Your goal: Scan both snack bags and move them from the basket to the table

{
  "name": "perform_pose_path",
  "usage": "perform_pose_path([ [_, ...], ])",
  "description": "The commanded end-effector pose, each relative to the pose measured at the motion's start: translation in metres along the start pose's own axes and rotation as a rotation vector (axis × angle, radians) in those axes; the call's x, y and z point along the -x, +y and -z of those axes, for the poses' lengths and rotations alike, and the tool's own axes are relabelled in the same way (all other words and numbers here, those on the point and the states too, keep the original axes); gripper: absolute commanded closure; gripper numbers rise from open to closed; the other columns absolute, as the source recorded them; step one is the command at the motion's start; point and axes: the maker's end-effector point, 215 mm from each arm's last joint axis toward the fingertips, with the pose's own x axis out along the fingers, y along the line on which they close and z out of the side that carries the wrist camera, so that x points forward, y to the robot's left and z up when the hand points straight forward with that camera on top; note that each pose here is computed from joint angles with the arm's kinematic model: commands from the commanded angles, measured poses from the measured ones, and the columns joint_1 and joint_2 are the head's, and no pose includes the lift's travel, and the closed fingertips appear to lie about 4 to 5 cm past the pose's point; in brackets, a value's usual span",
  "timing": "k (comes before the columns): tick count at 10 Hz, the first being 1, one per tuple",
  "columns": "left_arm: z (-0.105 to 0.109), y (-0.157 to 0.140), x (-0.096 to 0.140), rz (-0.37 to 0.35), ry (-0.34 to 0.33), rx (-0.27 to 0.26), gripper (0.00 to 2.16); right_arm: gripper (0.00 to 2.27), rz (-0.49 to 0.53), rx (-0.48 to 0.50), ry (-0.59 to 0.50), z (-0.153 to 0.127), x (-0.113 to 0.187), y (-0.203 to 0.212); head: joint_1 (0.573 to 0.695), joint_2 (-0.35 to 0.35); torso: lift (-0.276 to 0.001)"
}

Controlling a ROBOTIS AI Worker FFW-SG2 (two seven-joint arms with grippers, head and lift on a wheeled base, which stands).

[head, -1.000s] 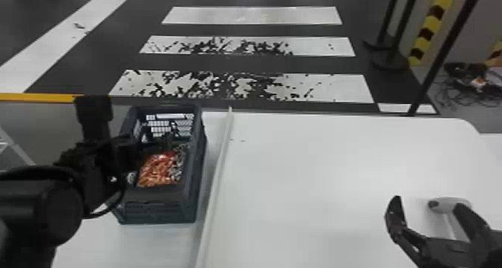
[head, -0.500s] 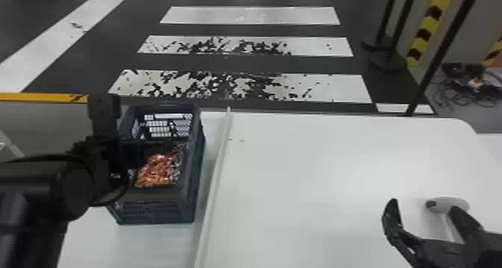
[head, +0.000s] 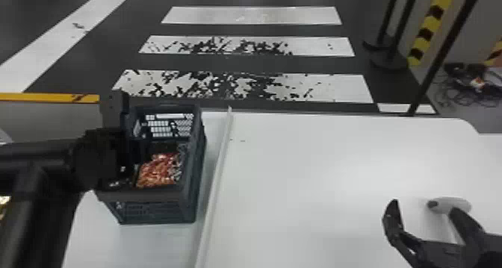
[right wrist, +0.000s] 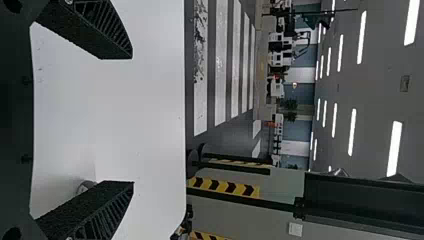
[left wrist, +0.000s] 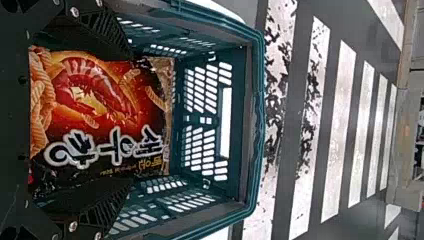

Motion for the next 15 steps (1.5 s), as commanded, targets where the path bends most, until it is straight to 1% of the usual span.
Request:
perform_pose_path([
  [1, -0.003, -0.001, -0.008, -0.001, 0.016, 0.001, 0.14, 0.01, 0.003, -0.001, -0.002, 0.000, 0.000, -0.001, 0.695, 0.059, -0.098],
  [3, -0.002, 0.001, -0.014, -0.009, 0.039, -0.002, 0.15, 0.01, 0.006, -0.003, -0.008, 0.000, 0.001, -0.002, 0.695, 0.057, -0.098],
  [5, 0.007, 0.001, -0.021, -0.011, 0.073, 0.002, 0.26, 0.01, 0.005, -0.006, -0.014, -0.002, 0.001, -0.002, 0.695, 0.058, -0.098],
  [6, 0.008, 0.000, -0.025, -0.018, 0.083, -0.011, 0.26, 0.01, 0.005, -0.008, -0.020, -0.003, 0.002, -0.002, 0.695, 0.057, -0.098],
  [7, 0.011, 0.000, -0.028, -0.022, 0.097, -0.013, 0.26, 0.01, 0.005, -0.009, -0.023, -0.004, 0.002, -0.002, 0.695, 0.055, -0.098],
  [8, 0.017, 0.002, -0.031, -0.028, 0.118, -0.011, 0.26, 0.01, 0.005, -0.010, -0.026, -0.005, 0.002, -0.002, 0.695, 0.054, -0.098],
  [9, 0.024, -0.001, -0.034, -0.027, 0.156, -0.019, 0.26, 0.01, 0.006, -0.012, -0.034, -0.007, 0.003, -0.003, 0.695, 0.055, -0.098],
  [11, 0.027, -0.001, -0.037, -0.026, 0.168, -0.015, 0.41, 0.01, 0.007, -0.014, -0.038, -0.008, 0.003, -0.002, 0.695, 0.053, -0.098],
  [15, 0.042, -0.008, -0.048, -0.034, 0.218, -0.035, 0.41, 0.01, 0.016, -0.016, -0.059, -0.012, 0.005, -0.006, 0.695, 0.046, -0.098],
])
